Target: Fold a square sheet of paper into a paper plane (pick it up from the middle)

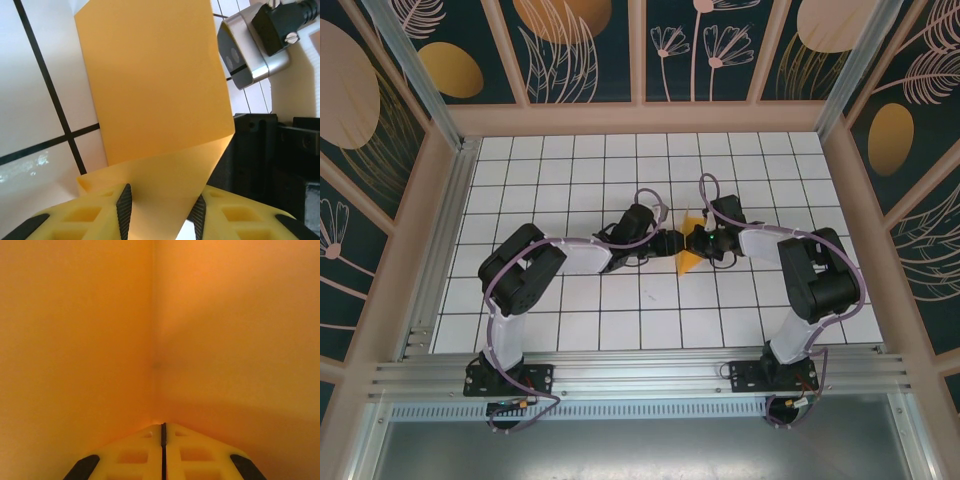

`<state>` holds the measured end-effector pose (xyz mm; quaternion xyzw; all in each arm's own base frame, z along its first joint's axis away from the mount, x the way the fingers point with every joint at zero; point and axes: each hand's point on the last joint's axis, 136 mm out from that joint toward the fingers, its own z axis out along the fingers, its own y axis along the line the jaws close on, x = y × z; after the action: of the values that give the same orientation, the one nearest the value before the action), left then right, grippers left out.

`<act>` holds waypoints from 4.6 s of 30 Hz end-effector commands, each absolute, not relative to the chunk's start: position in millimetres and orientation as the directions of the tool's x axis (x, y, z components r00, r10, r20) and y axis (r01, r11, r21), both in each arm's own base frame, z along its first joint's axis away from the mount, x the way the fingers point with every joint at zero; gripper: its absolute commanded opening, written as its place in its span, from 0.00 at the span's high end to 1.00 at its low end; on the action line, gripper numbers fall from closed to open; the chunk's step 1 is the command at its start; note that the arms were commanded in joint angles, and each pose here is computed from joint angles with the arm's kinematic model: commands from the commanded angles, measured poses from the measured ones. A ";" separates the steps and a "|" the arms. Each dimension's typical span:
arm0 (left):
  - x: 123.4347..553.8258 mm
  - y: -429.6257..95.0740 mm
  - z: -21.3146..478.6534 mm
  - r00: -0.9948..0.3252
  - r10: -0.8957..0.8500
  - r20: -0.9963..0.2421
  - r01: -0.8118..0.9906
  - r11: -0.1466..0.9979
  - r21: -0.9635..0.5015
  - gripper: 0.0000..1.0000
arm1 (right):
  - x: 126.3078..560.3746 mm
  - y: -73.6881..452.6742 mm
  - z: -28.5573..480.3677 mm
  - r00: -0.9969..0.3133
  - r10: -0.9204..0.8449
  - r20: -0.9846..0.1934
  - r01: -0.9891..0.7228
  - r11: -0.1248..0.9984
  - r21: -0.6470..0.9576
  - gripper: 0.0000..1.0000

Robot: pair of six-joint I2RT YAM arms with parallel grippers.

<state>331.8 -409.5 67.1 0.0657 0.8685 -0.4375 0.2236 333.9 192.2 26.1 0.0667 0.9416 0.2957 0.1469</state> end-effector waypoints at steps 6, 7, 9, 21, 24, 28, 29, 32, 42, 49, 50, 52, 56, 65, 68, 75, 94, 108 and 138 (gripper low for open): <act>344.0 -405.8 77.0 -0.864 -0.058 -0.500 0.345 0.655 -0.672 0.72 | 342.4 190.5 34.4 -0.939 0.213 -0.269 0.023 0.821 0.570 0.89; 344.2 -406.6 77.9 -0.864 -0.057 -0.500 0.347 0.652 -0.674 0.72 | 342.4 190.7 34.8 -0.939 0.212 -0.270 0.021 0.821 0.571 0.89; 343.2 -409.5 79.0 -0.865 -0.046 -0.500 0.358 0.642 -0.678 0.75 | 341.8 190.2 34.2 -0.940 0.210 -0.268 0.021 0.821 0.571 0.89; 333.5 -415.3 70.3 -0.875 0.025 -0.484 0.393 0.620 -0.679 1.00 | 350.0 176.4 67.3 -0.910 0.256 -0.325 0.019 0.811 0.585 0.87; 333.8 -414.6 72.5 -0.871 0.022 -0.490 0.396 0.622 -0.675 1.00 | 349.3 153.4 62.1 -0.897 0.295 -0.329 0.078 0.838 0.540 0.86; 334.4 -413.1 71.9 -0.866 0.035 -0.499 0.403 0.638 -0.656 1.00 | 344.0 127.4 44.1 -0.897 0.314 -0.312 0.149 0.878 0.455 0.88; 334.7 -411.6 71.9 -0.863 0.039 -0.504 0.406 0.648 -0.645 1.00 | 342.9 124.9 42.3 -0.898 0.316 -0.307 0.156 0.880 0.449 0.88; 335.2 -405.0 73.2 -0.846 0.052 -0.531 0.417 0.685 -0.597 1.00 | 339.0 122.7 33.4 -0.905 0.314 -0.285 0.170 0.884 0.435 0.90; 327.4 -384.0 90.3 -0.800 0.073 -0.596 0.436 0.753 -0.493 1.00 | 340.7 154.3 29.5 -0.935 0.237 -0.263 0.076 0.859 0.506 0.94; 323.5 -364.5 106.3 -0.777 0.046 -0.628 0.409 0.794 -0.449 1.00 | 349.9 187.1 43.6 -0.941 0.171 -0.292 -0.018 0.836 0.548 0.91; 324.2 -358.4 105.7 -0.777 0.044 -0.628 0.391 0.816 -0.427 1.00 | 352.7 188.2 47.3 -0.938 0.172 -0.301 -0.024 0.835 0.550 0.91; 322.4 -349.0 103.0 -0.772 0.053 -0.633 0.367 0.851 -0.376 1.00 | 357.0 190.6 56.8 -0.931 0.173 -0.322 -0.040 0.828 0.559 0.90; 317.6 -333.6 94.1 -0.773 0.033 -0.634 0.304 0.896 -0.323 1.00 | 361.1 195.0 72.5 -0.923 0.165 -0.347 -0.070 0.815 0.575 0.89; 306.0 -344.5 86.0 -0.774 0.076 -0.628 0.268 0.939 -0.217 1.00 | 351.1 181.1 82.1 -0.900 0.205 -0.385 -0.052 0.826 0.561 0.86; 301.4 -358.9 81.3 -0.781 0.105 -0.616 0.300 0.927 -0.223 1.00 | 346.3 167.8 79.0 -0.892 0.242 -0.382 -0.012 0.832 0.555 0.85; 295.2 -386.2 67.8 -0.791 0.172 -0.587 0.364 0.904 -0.225 1.00 | 324.9 166.3 58.1 -0.916 0.256 -0.309 0.021 0.800 0.600 0.87; 279.8 -428.7 49.6 -0.807 0.224 -0.547 0.462 0.816 -0.347 1.00 | 323.8 159.4 12.9 -0.946 0.202 -0.256 0.037 0.846 0.531 0.93; 294.2 -432.8 54.8 -0.861 0.079 -0.503 0.377 0.762 -0.526 1.00 | 335.1 166.8 1.9 -0.957 0.129 -0.261 -0.029 0.849 0.527 0.93; 324.0 -402.5 64.8 -0.874 0.019 -0.486 0.357 0.704 -0.614 0.97 | 360.7 181.7 7.4 -0.949 -0.004 -0.314 -0.176 0.836 0.520 0.92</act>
<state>322.3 -404.9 55.7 0.1007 0.8988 -0.3668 0.2181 368.1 183.7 19.1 -0.0329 0.9409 0.2881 0.1749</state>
